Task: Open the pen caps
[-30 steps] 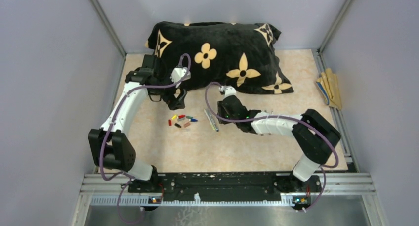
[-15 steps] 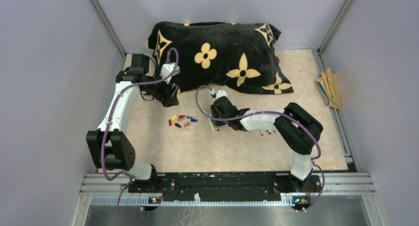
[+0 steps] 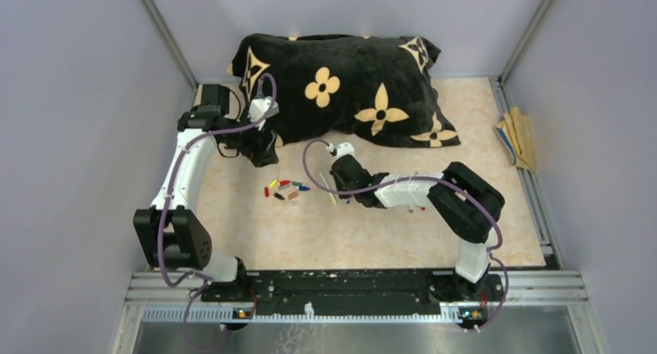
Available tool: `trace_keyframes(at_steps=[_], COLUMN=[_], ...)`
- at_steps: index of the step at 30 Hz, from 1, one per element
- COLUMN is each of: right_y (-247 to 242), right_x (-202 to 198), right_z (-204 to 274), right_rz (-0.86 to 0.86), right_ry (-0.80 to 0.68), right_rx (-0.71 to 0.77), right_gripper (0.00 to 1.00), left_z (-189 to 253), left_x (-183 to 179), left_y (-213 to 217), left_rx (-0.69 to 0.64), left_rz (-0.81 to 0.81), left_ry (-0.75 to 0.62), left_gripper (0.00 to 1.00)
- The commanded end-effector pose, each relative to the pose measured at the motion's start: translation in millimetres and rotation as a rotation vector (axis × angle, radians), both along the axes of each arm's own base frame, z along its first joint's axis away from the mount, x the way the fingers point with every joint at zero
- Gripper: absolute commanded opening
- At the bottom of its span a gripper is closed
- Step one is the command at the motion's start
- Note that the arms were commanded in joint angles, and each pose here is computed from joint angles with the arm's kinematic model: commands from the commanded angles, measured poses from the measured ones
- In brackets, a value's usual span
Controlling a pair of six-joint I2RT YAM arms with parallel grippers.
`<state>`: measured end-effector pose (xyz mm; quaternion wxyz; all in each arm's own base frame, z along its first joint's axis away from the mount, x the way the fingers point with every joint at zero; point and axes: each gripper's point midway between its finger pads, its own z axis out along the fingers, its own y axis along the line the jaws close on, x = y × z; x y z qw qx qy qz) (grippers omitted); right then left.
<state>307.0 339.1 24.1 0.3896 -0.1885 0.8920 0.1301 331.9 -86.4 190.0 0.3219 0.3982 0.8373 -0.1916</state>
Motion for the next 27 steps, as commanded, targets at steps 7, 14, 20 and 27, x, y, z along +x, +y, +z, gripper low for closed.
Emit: trace_keyframes(at_steps=[7, 14, 20, 27], right_y=[-17.2, 1.4, 21.7, 41.5], right_x=[-19.6, -52.1, -89.8, -109.3], right_z=[65.7, 127.9, 147.5, 174.2], right_rz=[0.067, 0.295, 0.488, 0.601], right_ry=[-0.057, 0.103, 0.273, 0.366], right_rx=[0.108, 0.404, 0.483, 0.611], right_gripper=[0.0, 0.0, 0.0, 0.0], left_z=[13.8, -16.2, -0.4, -8.6], left_x=[-41.8, -68.8, -81.5, -98.3], left_y=[-31.1, -37.5, -65.4, -88.4], left_rx=[-0.137, -0.015, 0.19, 0.286], left_rz=[-0.276, -0.505, -0.746, -0.93], left_ry=[-0.142, -0.252, -0.54, -0.615], left_gripper=[0.99, 0.99, 0.99, 0.99])
